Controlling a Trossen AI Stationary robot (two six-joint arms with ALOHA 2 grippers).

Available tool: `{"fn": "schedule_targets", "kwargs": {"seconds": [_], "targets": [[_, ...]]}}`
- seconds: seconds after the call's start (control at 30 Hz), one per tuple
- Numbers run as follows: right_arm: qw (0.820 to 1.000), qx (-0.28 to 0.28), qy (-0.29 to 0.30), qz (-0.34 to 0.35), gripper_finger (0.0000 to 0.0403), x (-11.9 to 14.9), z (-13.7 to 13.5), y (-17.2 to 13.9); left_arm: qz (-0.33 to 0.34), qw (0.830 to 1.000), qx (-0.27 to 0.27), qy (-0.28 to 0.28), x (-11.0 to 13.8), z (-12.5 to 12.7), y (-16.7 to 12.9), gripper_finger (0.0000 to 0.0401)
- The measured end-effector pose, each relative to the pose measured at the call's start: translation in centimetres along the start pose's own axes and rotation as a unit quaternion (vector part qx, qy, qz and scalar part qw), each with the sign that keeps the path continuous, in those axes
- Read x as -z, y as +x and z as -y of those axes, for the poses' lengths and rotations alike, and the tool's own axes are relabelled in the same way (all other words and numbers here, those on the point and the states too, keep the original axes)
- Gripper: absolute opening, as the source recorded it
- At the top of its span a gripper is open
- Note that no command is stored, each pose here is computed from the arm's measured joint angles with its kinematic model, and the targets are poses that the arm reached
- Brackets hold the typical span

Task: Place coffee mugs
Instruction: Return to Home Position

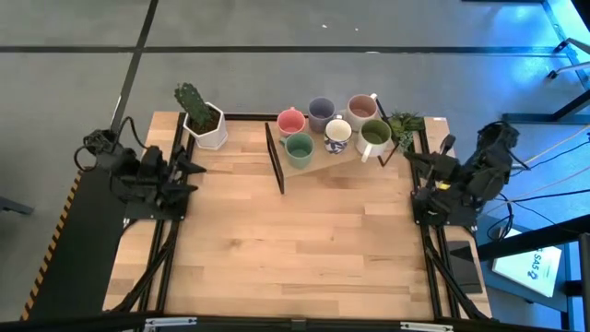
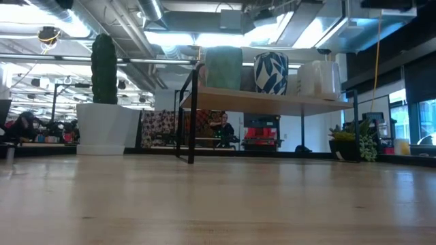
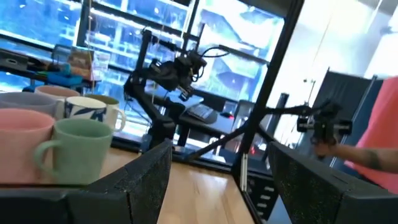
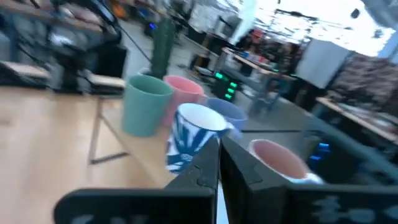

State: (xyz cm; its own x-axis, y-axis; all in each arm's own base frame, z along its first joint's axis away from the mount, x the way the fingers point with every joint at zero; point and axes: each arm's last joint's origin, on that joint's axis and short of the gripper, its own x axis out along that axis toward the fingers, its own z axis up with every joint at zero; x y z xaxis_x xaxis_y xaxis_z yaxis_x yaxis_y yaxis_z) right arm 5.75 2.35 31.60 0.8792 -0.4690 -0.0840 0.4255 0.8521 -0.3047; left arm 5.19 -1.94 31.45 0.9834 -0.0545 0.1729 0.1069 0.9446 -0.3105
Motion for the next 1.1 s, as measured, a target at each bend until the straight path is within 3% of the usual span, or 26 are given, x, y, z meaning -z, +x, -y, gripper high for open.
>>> {"fn": "schedule_targets", "kwargs": {"seconds": [0.2,0.3,0.43,0.53,0.77,0.93,1.03,1.1], "targets": [[0.991,-0.094,0.066,0.072,0.0003,-0.1,3.2,-1.1,0.046,0.999,-0.002,-0.029,0.7,-1.5,-1.9,0.0263],[0.972,-0.155,0.058,0.169,0.0003,-1.3,5.2,-1.7,0.037,0.999,0.020,-0.012,0.7,-1.4,-2.0,0.0263],[0.947,-0.167,0.030,0.272,0.0003,-0.9,7.0,-2.2,0.032,0.999,0.032,-0.005,1.0,-1.3,-1.9,0.0263],[0.954,-0.165,-0.009,0.249,0.0003,0.2,5.3,-1.9,0.027,0.999,0.043,-0.006,1.9,-1.2,-1.5,0.0263],[0.967,-0.174,0.028,0.182,0.0003,4.5,-0.8,-0.6,0.034,0.998,0.034,-0.042,7.7,-1.3,0.2,0.0263],[0.965,-0.174,0.080,0.180,0.0003,7.9,-4.3,0.1,0.058,0.994,0.047,-0.081,12.0,-1.8,0.7,0.0263],[0.962,-0.173,0.099,0.188,0.0003,10.2,-6.0,0.4,0.036,0.995,0.049,-0.081,12.3,-1.8,0.8,0.0263],[0.963,-0.185,0.077,0.180,0.0003,10.8,-6.5,0.5,0.019,0.996,0.044,-0.077,12.7,-1.8,0.8,0.0263]]}}
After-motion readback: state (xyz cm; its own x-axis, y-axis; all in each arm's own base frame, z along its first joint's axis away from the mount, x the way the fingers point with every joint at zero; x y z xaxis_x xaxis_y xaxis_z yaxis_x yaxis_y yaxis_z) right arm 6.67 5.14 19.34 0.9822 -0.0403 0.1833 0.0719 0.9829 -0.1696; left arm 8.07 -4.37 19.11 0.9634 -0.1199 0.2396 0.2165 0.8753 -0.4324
